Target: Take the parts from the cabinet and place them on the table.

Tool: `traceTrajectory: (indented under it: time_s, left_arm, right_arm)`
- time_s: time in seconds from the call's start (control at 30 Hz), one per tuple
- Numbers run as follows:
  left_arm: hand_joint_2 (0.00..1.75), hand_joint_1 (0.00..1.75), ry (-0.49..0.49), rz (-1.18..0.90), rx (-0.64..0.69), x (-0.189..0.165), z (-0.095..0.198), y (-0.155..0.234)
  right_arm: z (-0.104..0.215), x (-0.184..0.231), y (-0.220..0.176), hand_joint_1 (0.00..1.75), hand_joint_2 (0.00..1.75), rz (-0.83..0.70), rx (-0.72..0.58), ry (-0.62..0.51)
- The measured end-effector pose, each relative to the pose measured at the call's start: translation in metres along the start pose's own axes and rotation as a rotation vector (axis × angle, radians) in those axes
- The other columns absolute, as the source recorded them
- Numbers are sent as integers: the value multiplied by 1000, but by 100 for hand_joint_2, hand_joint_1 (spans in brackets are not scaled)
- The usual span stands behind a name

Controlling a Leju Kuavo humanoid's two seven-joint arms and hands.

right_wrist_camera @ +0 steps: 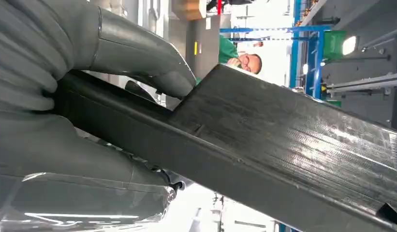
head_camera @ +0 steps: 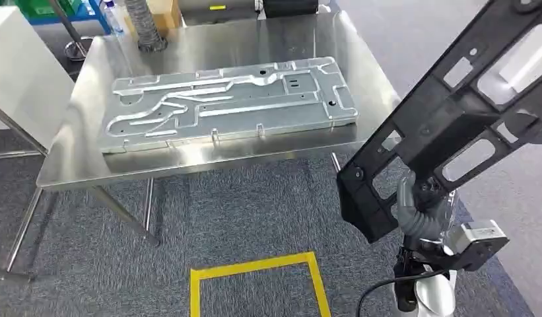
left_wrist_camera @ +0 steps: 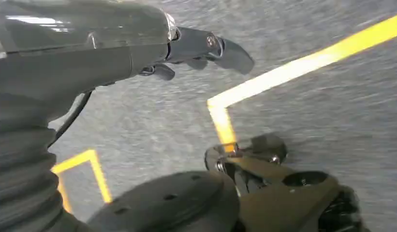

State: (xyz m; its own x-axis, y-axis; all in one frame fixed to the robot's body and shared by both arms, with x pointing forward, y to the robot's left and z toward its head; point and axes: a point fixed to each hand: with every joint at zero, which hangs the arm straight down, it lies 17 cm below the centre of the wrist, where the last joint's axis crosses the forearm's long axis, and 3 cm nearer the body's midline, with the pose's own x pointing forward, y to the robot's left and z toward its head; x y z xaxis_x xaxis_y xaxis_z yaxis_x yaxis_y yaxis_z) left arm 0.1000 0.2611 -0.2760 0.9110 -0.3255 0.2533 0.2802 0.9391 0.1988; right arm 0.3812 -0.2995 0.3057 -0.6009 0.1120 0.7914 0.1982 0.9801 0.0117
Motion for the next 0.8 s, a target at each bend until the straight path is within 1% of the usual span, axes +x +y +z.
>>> traceTrajectory:
  time_s: [0.1,0.23,0.43,0.67,0.73,0.8]
  left_arm:
    - [175,0,-7,13,1,6,0,0]
    - [175,0,-3,30,1,3,0,-1]
    - [175,0,-5,28,4,3,0,-1]
    - [175,0,10,26,7,-8,2,-3]
    - [175,0,7,28,-7,-7,3,-10]
    - [175,0,-3,25,-5,-2,2,-8]
  right_arm:
    - [-4,2,7,175,175,-10,15,-13]
    - [-16,6,22,175,175,-45,49,-37]
    - [-35,16,31,175,175,-87,64,-73]
    - [-37,10,32,175,175,-110,61,-61]
    - [-46,10,42,175,175,-95,80,-71]
    - [-62,17,53,175,175,-88,103,-102]
